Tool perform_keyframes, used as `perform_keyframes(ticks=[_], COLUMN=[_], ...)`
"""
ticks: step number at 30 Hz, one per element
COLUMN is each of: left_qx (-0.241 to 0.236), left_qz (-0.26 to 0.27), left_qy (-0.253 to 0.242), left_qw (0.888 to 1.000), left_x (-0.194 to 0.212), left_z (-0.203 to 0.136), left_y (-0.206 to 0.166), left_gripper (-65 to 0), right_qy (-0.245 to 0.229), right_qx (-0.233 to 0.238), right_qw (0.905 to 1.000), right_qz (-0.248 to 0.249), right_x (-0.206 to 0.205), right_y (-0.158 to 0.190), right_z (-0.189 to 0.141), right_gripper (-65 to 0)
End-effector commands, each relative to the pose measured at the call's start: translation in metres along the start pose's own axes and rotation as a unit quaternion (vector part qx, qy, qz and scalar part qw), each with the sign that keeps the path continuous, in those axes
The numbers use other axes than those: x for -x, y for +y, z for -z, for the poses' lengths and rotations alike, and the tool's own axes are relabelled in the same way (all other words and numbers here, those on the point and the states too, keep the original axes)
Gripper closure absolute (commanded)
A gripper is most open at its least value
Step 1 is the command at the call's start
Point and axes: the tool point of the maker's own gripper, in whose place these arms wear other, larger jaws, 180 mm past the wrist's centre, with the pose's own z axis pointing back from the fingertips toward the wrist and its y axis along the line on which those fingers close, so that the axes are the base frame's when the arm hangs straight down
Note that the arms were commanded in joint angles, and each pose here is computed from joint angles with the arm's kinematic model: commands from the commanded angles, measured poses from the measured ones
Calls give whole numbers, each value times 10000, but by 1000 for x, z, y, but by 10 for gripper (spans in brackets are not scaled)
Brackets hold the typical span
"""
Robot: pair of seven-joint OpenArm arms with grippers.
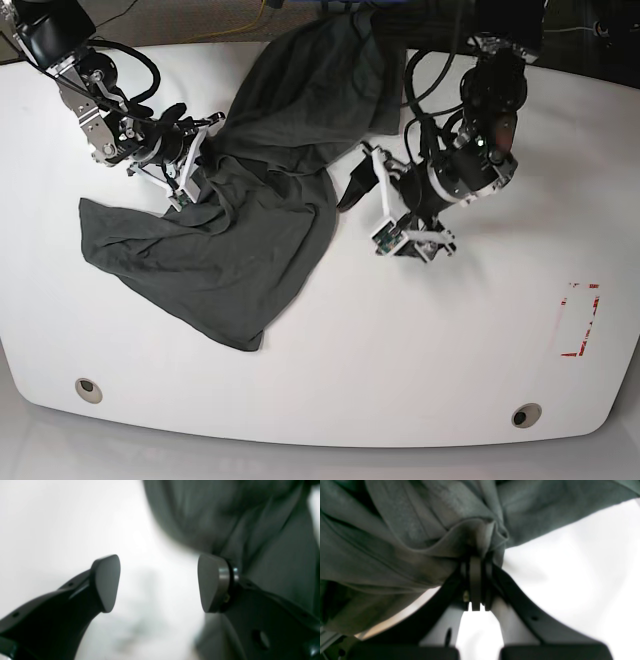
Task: Layout the t-shirt on the table in an organized manner, then fold the t-shirt properly
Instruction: 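Reach the left gripper to the t-shirt's middle and grasp cloth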
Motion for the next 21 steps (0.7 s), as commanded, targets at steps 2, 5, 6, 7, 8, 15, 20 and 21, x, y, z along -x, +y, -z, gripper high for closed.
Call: perform_keyframes(ticks=[2, 5, 6, 7, 8, 15, 20, 21], left_qx=[-113, -95, -48, 12, 59, 447, 373, 336], left_qz=[-113, -279, -347, -420, -473, -953, -1308, -1376], left_qy=[-191, -61, 11, 78, 123, 122, 79, 103], left_qw=[9997, 9995, 9994, 9991, 9988, 9944, 9907, 9899], left_x=[-23, -26, -24, -22, -21, -17, -12, -10], left_z=[20, 42, 51, 58, 63, 99, 115, 117], left_y=[6, 7, 6, 4, 3, -20, -19, -17], left_gripper=[-454, -454, -454, -454, -454, -451, -454, -454], right_qy=[344, 320, 309, 306, 306, 306, 296, 296], right_qx=[43, -2, -21, -23, -23, -38, -51, -51], right_qw=[9994, 9995, 9995, 9995, 9995, 9995, 9995, 9995], right_qz=[4, 21, 28, 37, 37, 44, 44, 44], right_x=[17, 16, 15, 15, 15, 15, 15, 15], right_y=[-2, 2, 4, 5, 5, 6, 7, 7], right_z=[2, 4, 4, 5, 5, 5, 6, 6], right_gripper=[0, 0, 0, 0, 0, 0, 0, 0])
